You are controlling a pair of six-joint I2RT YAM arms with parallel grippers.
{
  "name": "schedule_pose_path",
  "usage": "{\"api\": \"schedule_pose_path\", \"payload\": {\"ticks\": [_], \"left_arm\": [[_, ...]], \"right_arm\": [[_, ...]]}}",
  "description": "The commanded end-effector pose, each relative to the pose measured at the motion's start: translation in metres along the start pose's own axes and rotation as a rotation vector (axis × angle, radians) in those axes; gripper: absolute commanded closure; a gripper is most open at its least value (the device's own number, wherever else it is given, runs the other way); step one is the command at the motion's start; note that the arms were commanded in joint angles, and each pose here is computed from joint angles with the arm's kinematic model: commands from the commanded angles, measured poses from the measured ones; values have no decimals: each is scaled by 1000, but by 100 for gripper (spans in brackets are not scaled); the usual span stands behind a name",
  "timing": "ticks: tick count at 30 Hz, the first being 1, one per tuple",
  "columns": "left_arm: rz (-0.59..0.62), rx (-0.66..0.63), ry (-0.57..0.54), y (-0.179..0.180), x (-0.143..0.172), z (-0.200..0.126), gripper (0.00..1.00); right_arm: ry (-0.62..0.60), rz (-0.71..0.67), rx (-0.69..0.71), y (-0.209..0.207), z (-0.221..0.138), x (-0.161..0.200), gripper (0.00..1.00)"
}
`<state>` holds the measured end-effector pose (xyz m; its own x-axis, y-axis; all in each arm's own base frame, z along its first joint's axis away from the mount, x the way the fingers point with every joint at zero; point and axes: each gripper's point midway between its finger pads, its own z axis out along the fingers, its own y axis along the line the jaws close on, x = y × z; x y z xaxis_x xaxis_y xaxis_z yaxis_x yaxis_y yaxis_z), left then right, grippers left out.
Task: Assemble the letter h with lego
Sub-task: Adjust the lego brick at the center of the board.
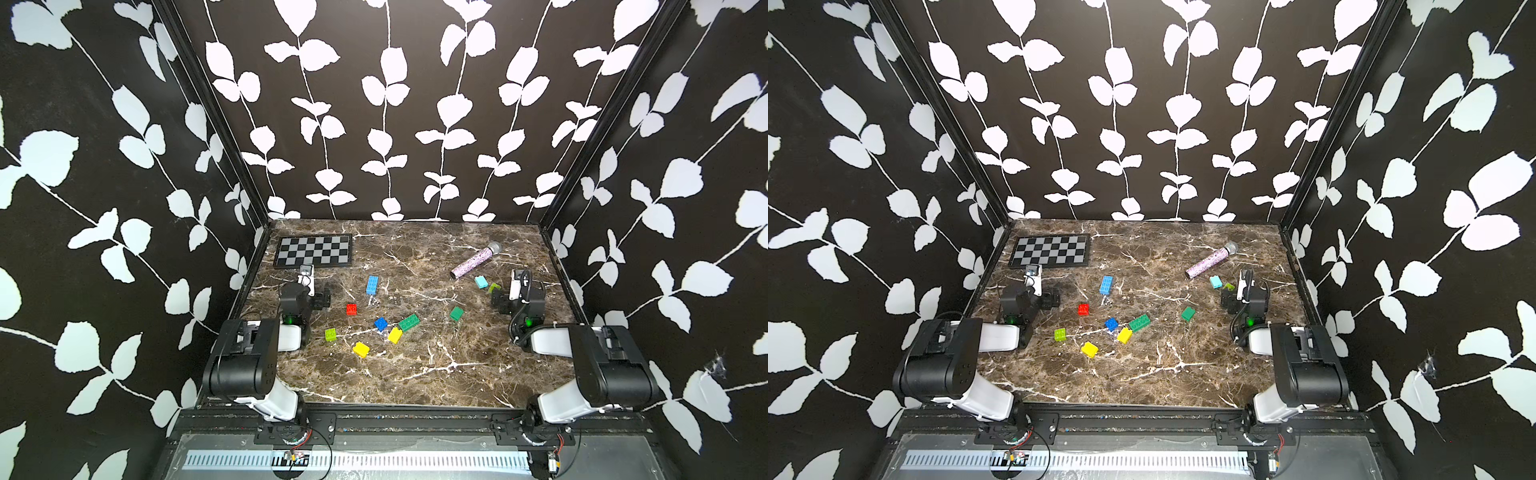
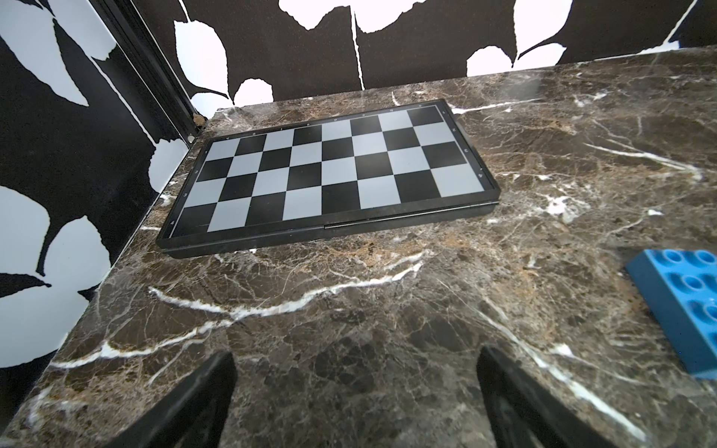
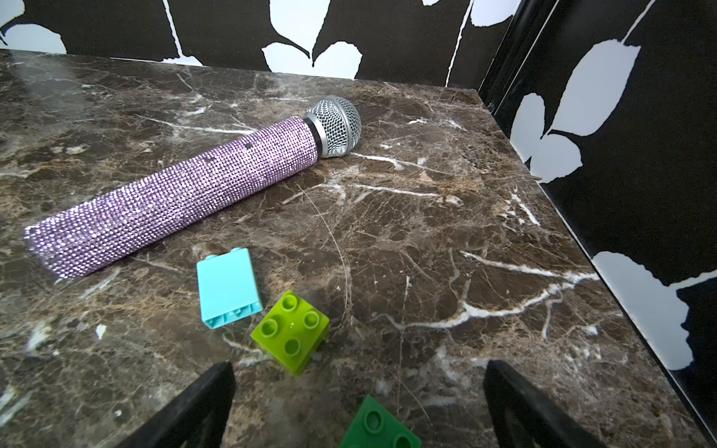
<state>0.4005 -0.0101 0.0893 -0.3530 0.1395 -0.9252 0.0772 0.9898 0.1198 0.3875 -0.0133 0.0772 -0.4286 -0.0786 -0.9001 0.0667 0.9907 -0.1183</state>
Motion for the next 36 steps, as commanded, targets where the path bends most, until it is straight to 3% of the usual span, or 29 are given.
{"api": "schedule_pose_path", "payload": {"ticks": [1, 16, 23, 27, 31, 33, 35, 36], "left_arm": [[12, -3, -13, 0, -6, 1, 1], [10, -4, -12, 0, -6, 1, 1], [-16, -72, -6, 16, -37, -22, 1], [-102, 1, -159, 10, -103, -60, 1], [-216, 108, -288, -1, -155, -92, 1], [-393, 74, -251, 9, -156, -96, 1], [-606, -43, -146, 27, -133, -97, 1], [-630, -48, -141, 28, -128, -97, 1]], "right_arm": [[-48, -9, 3, 0, 3, -17, 1], [-57, -10, 4, 0, 1, -18, 1], [-63, -83, -113, 25, -29, -66, 1], [-135, 273, -124, 16, -62, -117, 1], [-170, 399, -270, 31, -86, -139, 1], [-178, 596, -196, 14, -91, -130, 1], [-205, 650, -201, 8, -95, -126, 1], [-216, 658, -212, 8, -96, -129, 0]]}}
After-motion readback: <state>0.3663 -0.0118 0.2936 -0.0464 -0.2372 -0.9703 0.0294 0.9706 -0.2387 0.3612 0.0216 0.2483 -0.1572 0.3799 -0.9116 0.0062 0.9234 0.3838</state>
